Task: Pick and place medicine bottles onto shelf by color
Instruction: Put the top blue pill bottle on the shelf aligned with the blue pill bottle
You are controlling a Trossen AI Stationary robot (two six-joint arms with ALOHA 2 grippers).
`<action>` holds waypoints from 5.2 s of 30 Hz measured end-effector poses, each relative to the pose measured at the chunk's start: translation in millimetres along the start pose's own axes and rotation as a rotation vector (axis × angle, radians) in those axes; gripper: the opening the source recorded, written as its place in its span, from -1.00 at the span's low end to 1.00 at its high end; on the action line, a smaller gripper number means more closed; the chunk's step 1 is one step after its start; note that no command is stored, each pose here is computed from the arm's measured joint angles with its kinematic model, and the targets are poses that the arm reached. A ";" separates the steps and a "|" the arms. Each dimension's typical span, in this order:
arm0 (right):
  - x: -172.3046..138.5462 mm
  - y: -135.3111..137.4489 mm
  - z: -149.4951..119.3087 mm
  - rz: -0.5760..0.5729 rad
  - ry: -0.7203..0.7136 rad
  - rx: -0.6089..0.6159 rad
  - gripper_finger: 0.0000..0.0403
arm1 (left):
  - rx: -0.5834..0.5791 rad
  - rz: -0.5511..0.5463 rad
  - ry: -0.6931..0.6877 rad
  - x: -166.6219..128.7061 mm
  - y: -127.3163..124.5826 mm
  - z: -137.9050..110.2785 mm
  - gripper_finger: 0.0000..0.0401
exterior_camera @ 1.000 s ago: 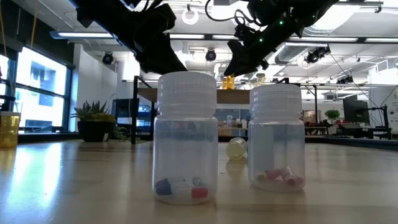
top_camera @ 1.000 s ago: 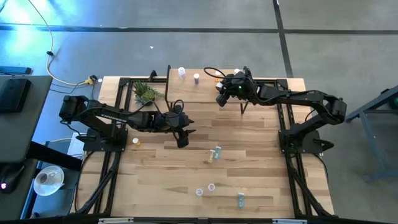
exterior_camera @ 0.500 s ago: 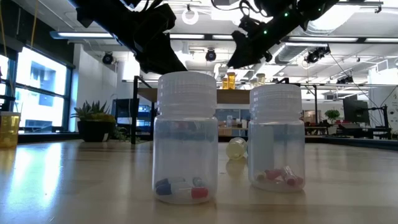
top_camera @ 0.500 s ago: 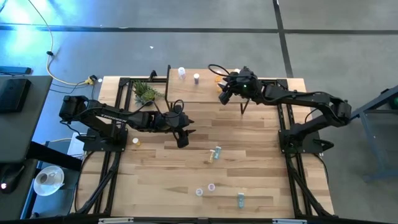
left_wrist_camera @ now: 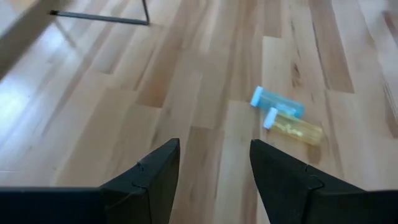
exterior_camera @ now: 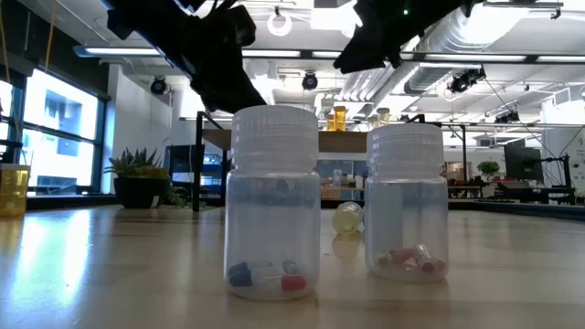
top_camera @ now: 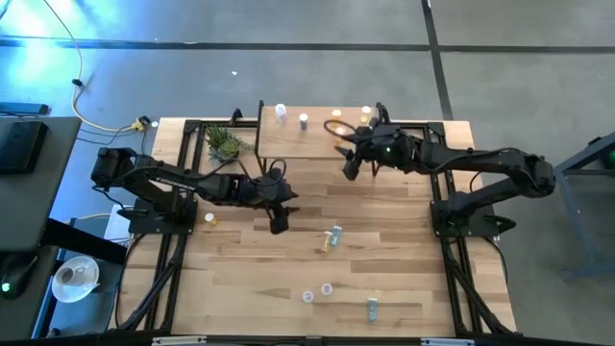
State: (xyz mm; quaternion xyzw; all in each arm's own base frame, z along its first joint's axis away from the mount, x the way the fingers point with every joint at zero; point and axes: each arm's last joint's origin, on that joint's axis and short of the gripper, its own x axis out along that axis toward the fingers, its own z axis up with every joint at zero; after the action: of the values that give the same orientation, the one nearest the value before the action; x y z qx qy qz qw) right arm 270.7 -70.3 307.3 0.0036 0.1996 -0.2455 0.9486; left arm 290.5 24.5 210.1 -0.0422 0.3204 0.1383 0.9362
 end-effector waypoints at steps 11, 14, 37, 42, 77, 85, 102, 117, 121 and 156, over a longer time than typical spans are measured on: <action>-15.2 40.5 -15.8 0.131 0.135 0.014 -0.21 | 0.030 -0.033 0.004 -3.6 -11.9 -1.8 -0.08; -20.8 50.4 -22.2 0.154 0.196 0.086 -0.21 | 0.028 -0.029 0.003 -3.4 -11.0 -1.5 -0.08; -19.9 104.8 -67.2 0.171 0.644 0.686 -0.21 | 0.035 0.051 0.028 -3.3 -7.5 -4.6 -0.08; -5.4 115.9 -83.0 0.174 0.780 0.756 -0.21 | 0.034 0.068 0.067 -2.7 -2.8 -7.8 -0.08; 41.5 141.4 -133.0 0.008 0.925 0.932 -0.21 | -0.009 0.134 0.203 -2.9 10.1 -20.0 -0.08; 47.0 144.0 -141.9 -0.031 0.936 0.938 -0.21 | -0.009 0.135 0.203 -2.9 10.1 -20.0 -0.08; 36.2 152.7 -152.1 -0.064 1.019 0.890 -0.29 | -0.008 0.136 0.203 -2.9 10.1 -20.1 -0.08; 33.7 151.2 -153.3 -0.066 1.013 0.801 -0.58 | -0.008 0.134 0.203 -2.9 9.9 -20.1 -0.08; 33.4 151.1 -152.8 -0.047 1.010 0.770 -0.58 | -0.009 0.133 0.202 -2.9 9.9 -20.1 -0.08; 2.9 106.1 -65.3 0.182 0.409 0.153 -0.58 | -0.043 0.119 0.018 1.0 12.7 -1.7 0.04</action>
State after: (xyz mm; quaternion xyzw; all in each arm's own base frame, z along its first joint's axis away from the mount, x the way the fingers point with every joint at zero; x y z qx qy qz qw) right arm 297.9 28.5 236.5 0.1431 0.3674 -0.1676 0.9036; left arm 286.6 36.5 208.3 -0.0444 0.3275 0.2004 0.9223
